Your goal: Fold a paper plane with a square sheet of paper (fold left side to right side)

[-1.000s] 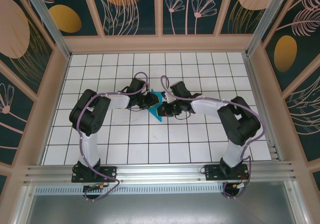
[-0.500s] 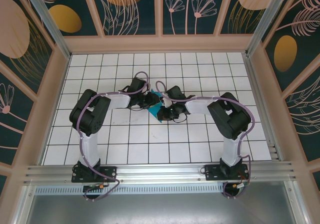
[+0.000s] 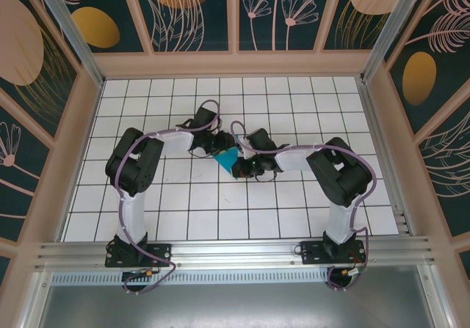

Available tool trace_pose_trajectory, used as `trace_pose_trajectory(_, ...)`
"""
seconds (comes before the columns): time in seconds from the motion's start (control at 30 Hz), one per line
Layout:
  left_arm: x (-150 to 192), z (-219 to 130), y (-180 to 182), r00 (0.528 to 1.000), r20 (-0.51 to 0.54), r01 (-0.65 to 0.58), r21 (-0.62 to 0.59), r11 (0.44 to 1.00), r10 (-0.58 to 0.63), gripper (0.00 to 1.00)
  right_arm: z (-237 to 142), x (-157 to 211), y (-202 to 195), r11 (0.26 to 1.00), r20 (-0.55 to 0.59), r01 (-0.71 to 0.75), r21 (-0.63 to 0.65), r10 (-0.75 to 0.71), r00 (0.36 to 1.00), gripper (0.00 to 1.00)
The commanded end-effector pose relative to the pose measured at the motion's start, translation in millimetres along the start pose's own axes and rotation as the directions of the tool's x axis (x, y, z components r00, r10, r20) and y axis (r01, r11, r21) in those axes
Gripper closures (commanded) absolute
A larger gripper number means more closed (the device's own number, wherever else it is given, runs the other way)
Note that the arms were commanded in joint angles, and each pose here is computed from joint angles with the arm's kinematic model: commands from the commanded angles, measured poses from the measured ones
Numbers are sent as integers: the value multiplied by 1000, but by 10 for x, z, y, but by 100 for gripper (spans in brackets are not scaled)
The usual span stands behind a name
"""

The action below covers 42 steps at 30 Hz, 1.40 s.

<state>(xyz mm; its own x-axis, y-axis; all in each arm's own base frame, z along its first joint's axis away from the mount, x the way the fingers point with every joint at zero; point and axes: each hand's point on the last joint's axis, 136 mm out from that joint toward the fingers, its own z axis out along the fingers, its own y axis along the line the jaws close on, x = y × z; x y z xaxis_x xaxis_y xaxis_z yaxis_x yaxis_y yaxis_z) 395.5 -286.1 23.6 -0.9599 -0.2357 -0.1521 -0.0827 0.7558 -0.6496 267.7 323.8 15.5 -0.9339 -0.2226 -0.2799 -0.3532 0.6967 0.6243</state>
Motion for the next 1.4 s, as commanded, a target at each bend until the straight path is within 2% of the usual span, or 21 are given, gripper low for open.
trace_pose_trajectory(0.0, -462, -36, 310, 992, 124, 0, -100, 995, 13, 62, 45, 678, -452, 981, -187, -106, 163, 137, 973, 96)
trace_pose_trajectory(0.37, -897, -73, 331, 987, 161, 0, -84, 996, 13, 61, 50, 673, -407, 986, -177, -129, 105, 146, 973, 98)
trace_pose_trajectory(0.6, -944, -639, -59, 960, 262, -89, -33, 996, 94, 59, 11, 555, -390, 992, -136, -112, 62, 120, 983, 98)
trace_pose_trajectory(0.7, -783, -870, -205, 954, 278, -117, 20, 993, 107, 60, 8, 530, -424, 992, -131, -105, 65, 113, 985, 98)
trace_pose_trajectory(0.8, -488, -925, -283, 962, 248, -131, 64, 989, 111, 62, 17, 532, -461, 992, -131, -102, 74, 111, 985, 99)
trace_pose_trajectory(1.03, 203, -596, -418, 991, 114, -84, 170, 982, 65, 68, 37, 551, -517, 990, -125, -100, 94, 112, 986, 100)
trace_pose_trajectory(1.37, 520, -303, -282, 1000, 12, 16, 165, 986, -18, 69, 44, 538, -518, 990, -123, -95, 100, 107, 987, 100)
